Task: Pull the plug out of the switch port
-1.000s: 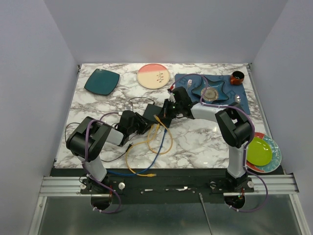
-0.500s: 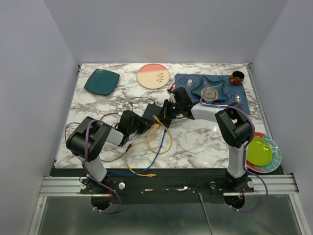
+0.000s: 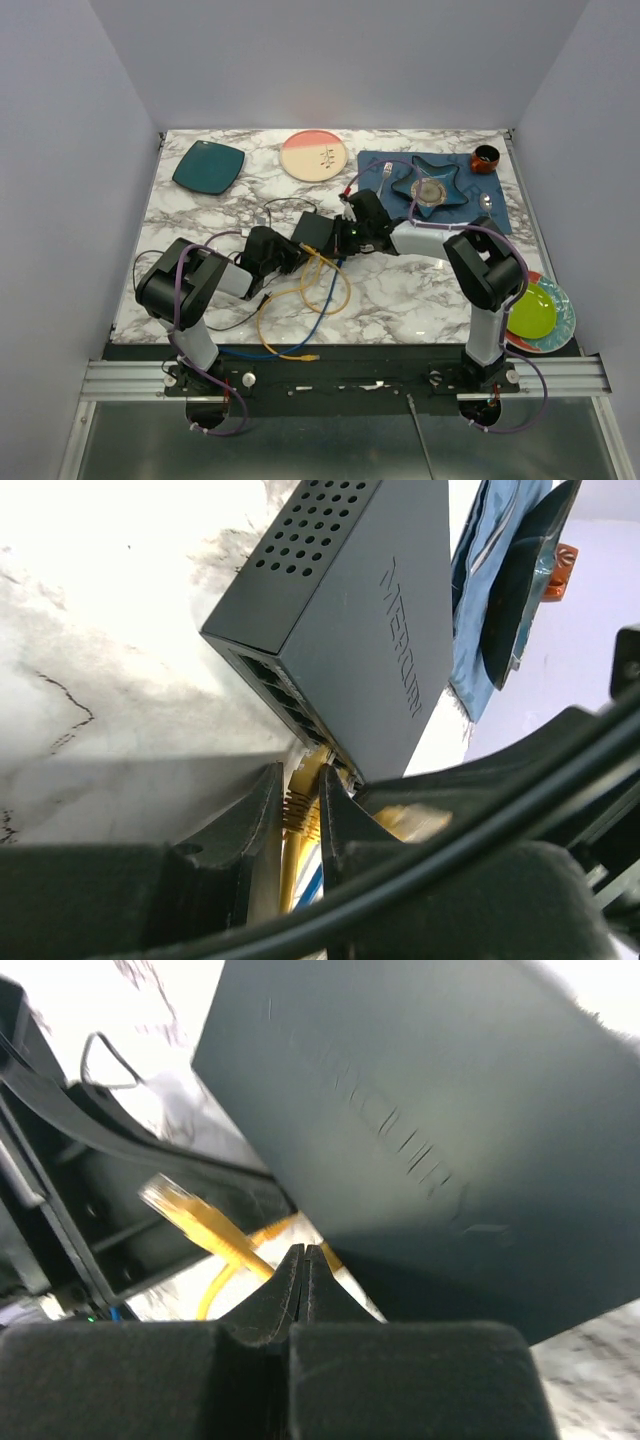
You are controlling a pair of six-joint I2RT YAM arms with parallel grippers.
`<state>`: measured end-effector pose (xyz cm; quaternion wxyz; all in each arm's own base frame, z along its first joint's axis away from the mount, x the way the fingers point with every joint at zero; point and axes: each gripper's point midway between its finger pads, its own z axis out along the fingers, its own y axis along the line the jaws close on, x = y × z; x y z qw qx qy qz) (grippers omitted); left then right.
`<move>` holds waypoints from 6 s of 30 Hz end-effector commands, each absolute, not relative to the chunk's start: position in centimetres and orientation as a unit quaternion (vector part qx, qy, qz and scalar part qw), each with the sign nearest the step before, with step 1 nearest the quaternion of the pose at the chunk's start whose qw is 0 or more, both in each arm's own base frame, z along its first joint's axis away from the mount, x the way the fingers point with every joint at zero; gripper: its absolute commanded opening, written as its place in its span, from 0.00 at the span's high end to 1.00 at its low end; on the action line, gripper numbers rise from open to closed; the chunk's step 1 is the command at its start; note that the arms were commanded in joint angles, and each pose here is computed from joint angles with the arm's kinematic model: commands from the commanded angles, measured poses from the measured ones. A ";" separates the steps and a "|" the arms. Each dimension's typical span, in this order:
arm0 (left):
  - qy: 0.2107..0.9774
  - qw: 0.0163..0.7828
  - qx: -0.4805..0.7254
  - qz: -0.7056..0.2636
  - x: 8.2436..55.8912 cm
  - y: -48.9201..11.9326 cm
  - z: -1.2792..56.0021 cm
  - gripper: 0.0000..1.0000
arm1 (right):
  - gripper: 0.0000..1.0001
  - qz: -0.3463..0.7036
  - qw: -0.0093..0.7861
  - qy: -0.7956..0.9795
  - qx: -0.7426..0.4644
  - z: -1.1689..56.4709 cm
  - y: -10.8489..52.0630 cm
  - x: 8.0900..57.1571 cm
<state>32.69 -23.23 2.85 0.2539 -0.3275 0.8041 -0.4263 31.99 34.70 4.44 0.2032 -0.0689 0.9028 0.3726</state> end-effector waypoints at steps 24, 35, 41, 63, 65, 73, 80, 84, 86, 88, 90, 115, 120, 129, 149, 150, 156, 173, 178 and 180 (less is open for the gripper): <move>0.848 0.220 -0.357 -0.326 28.0 -19.2 -2.9 1.00 | 0.99 0.275 0.201 0.940 -0.037 2.0 34.3 33.4; 0.852 0.294 -0.319 -0.292 29.1 -17.0 2.5 1.00 | 0.68 0.277 0.278 0.918 -0.049 8.4 32.8 33.9; 0.845 0.369 -0.306 -0.237 30.1 -14.1 7.6 1.00 | 0.32 0.211 0.319 0.923 -0.049 10.1 28.7 33.1; 0.760 0.583 -0.273 -0.084 31.7 -4.9 27.1 1.00 | 0.35 0.363 0.360 0.848 -0.136 18.0 30.8 26.3; 0.743 0.605 -0.271 -0.090 31.9 -4.8 30.2 1.00 | 0.35 0.374 0.363 0.842 -0.142 18.8 31.1 26.2; 0.759 0.603 -0.193 -0.153 33.4 -8.5 33.0 1.00 | 0.33 0.434 0.377 0.793 -0.203 23.1 34.1 24.9; 0.781 0.526 -0.132 -0.311 31.6 -15.1 30.7 1.00 | 0.29 0.452 0.386 0.761 -0.260 25.3 38.7 23.2; 0.776 0.505 -0.117 -0.359 30.6 -16.8 31.5 1.00 | 0.24 0.467 0.405 0.747 -0.245 25.8 39.7 23.6; 0.771 0.501 -0.114 -0.377 30.2 -17.3 32.1 1.00 | 0.21 0.480 0.414 0.736 -0.237 26.5 40.1 23.6; 0.768 0.495 -0.113 -0.391 29.9 -17.7 32.4 1.00 | 0.20 0.490 0.418 0.729 -0.230 27.0 40.6 23.6; 0.767 0.493 -0.115 -0.394 29.7 -17.7 32.3 1.00 | 0.20 0.499 0.420 0.723 -0.226 27.3 40.9 23.5; 0.763 0.536 -0.245 -0.265 27.6 -10.2 29.9 0.22 | 0.99 0.466 0.514 0.702 -0.159 34.2 38.9 25.5; 0.771 0.520 -0.258 -0.263 27.1 -10.1 28.5 0.18 | 0.99 0.425 0.604 0.670 -0.075 38.4 31.8 25.7; 0.778 0.514 -0.256 -0.254 26.4 -9.7 26.7 0.18 | 0.99 0.121 0.601 0.789 0.032 34.5 20.2 28.0; 0.826 0.435 -0.243 -0.266 25.5 -11.8 20.7 0.19 | 0.14 -0.055 0.365 0.913 0.173 13.7 7.7 26.3; 0.825 0.434 -0.242 -0.268 25.5 -11.9 20.7 0.19 | 0.12 -0.036 0.370 0.912 0.171 14.1 8.3 26.5; 0.820 0.424 -0.243 -0.298 25.4 -12.9 19.7 0.21 | 0.10 0.152 0.433 0.884 0.086 19.5 16.0 29.1; 0.797 0.420 -0.176 -0.397 25.6 -19.2 21.3 0.27 | 0.61 0.301 0.370 0.877 -0.052 17.5 30.5 33.7; 0.816 0.401 -0.159 -0.385 25.5 -22.1 19.0 0.28 | 0.74 0.304 0.349 0.884 -0.060 15.6 32.0 34.7; 0.825 0.390 -0.153 -0.379 25.7 -22.9 17.8 0.28 | 0.80 0.305 0.335 0.890 -0.059 14.5 32.5 34.9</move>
